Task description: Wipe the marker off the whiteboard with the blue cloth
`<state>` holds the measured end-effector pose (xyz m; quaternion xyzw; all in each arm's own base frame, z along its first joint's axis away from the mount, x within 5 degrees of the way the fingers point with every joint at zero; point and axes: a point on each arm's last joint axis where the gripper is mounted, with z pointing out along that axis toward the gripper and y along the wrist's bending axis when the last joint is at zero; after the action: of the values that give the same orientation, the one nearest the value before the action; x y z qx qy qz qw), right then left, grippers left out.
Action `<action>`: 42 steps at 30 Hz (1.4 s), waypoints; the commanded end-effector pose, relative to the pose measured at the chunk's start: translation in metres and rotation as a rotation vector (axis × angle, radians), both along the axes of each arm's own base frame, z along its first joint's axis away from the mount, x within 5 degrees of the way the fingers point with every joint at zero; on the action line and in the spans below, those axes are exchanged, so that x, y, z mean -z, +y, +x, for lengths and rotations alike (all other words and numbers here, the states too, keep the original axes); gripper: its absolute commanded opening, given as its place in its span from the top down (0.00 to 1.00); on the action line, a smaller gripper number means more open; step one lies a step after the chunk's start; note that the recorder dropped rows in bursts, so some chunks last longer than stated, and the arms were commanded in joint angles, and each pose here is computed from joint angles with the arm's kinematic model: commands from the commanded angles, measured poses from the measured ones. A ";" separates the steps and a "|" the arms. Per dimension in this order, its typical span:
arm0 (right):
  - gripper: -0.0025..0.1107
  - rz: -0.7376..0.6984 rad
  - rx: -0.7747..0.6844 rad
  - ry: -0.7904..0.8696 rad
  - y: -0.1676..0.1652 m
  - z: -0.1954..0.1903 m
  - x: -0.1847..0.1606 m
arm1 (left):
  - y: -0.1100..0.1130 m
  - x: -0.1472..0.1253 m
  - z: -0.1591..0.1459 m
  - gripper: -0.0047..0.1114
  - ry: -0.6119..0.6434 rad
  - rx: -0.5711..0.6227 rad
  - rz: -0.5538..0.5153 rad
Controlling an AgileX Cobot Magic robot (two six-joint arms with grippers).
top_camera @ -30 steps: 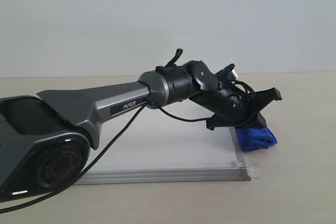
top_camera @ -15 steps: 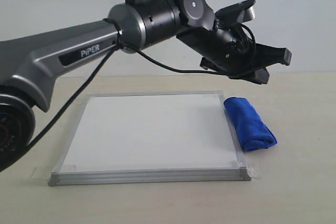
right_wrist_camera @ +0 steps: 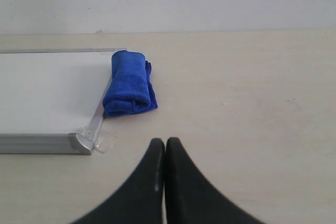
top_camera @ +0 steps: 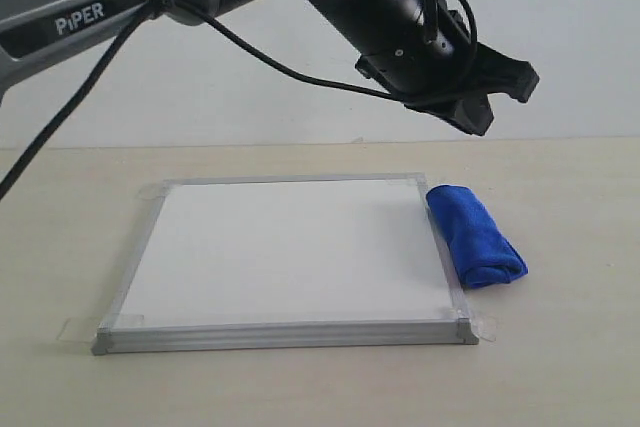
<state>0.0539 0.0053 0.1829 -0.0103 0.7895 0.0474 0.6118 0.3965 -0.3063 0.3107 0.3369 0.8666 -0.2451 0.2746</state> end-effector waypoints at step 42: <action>0.98 -0.005 -0.001 -0.014 0.000 0.000 -0.001 | 0.104 -0.050 -0.110 0.93 -0.294 -0.115 -0.009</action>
<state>0.0539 0.0053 0.1829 -0.0103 0.7895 0.0474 0.6118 0.2914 -0.2093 0.3507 0.3187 0.8517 -0.1848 0.3726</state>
